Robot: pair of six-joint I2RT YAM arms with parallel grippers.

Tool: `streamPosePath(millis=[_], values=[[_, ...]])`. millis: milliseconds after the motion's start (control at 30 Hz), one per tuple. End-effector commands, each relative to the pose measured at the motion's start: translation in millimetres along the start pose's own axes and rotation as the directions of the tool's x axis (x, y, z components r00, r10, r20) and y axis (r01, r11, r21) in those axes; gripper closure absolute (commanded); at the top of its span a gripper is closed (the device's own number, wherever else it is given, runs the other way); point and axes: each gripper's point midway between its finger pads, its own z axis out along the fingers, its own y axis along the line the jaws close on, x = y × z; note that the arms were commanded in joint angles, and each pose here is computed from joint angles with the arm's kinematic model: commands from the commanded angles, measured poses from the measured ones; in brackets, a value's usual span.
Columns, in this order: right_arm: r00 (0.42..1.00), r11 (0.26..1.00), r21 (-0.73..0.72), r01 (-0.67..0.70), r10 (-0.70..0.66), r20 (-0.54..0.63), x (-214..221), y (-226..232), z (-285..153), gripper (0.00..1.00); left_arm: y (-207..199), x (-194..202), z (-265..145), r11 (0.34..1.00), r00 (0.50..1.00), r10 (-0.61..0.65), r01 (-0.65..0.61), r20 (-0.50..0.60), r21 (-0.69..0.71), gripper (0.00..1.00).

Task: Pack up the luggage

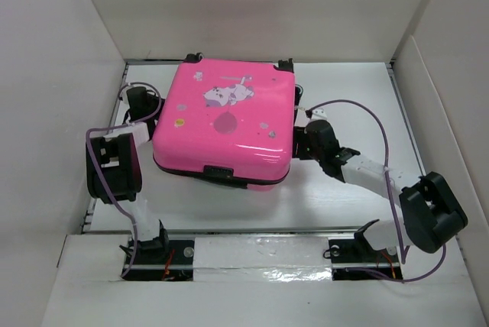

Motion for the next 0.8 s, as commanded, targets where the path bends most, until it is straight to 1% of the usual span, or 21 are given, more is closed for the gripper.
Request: streamPosePath(millis=[0,167,267,300,367,433,467,500,533,600,633,700,767], values=[[0.992,0.921,-0.368,0.125,-0.103,0.079,-16,99,-24,0.38,-29,21,2,0.995,0.997,0.064,-0.06,-0.053,0.079,1.0],[0.992,0.935,-0.333,0.12,-0.098,0.082,-11,86,-20,0.38,-11,30,11,0.997,0.995,0.069,-0.066,-0.078,0.039,1.0],[0.99,0.944,-0.305,0.125,-0.099,0.101,-14,72,-23,0.4,2,24,13,0.998,0.996,0.068,-0.068,-0.051,-0.004,1.0],[0.989,0.943,-0.305,0.131,-0.104,0.103,-13,71,-24,0.41,5,23,15,0.998,0.996,0.059,-0.06,-0.061,-0.003,1.0],[0.987,0.95,-0.279,0.14,-0.112,0.117,-19,59,-29,0.43,0,24,16,0.999,0.996,0.05,-0.049,-0.072,0.013,1.0],[0.985,0.956,-0.254,0.149,-0.119,0.127,-22,47,-34,0.46,-14,17,12,0.997,0.997,0.056,-0.053,-0.049,0.051,1.0],[0.984,0.954,-0.256,0.154,-0.123,0.131,-22,47,-36,0.46,-21,13,9,0.996,0.998,0.059,-0.056,-0.037,0.069,0.97],[0.984,0.956,-0.25,0.154,-0.125,0.13,-22,42,-38,0.46,-33,0,1,0.994,0.998,0.057,-0.057,0.001,0.093,0.91],[0.983,0.957,-0.238,0.165,-0.14,0.117,-19,37,-39,0.46,-43,-6,-4,0.992,0.998,0.061,-0.063,0.02,0.111,0.71],[0.98,0.959,-0.22,0.18,-0.157,0.12,-20,30,-44,0.42,-71,-29,-23,0.986,0.994,0.064,-0.076,0.084,0.151,0.49],[0.981,0.963,-0.198,0.184,-0.167,0.102,-14,20,-45,0.4,-79,-43,-30,0.984,0.991,0.065,-0.083,0.116,0.158,0.34],[0.979,0.963,-0.192,0.188,-0.167,0.121,-16,14,-53,0.39,-110,-70,-55,0.976,0.979,0.075,-0.111,0.192,0.187,0.26],[0.978,0.957,-0.212,0.196,-0.175,0.115,-10,12,-61,0.41,-133,-88,-76,0.968,0.961,0.102,-0.155,0.257,0.199,0.23]])
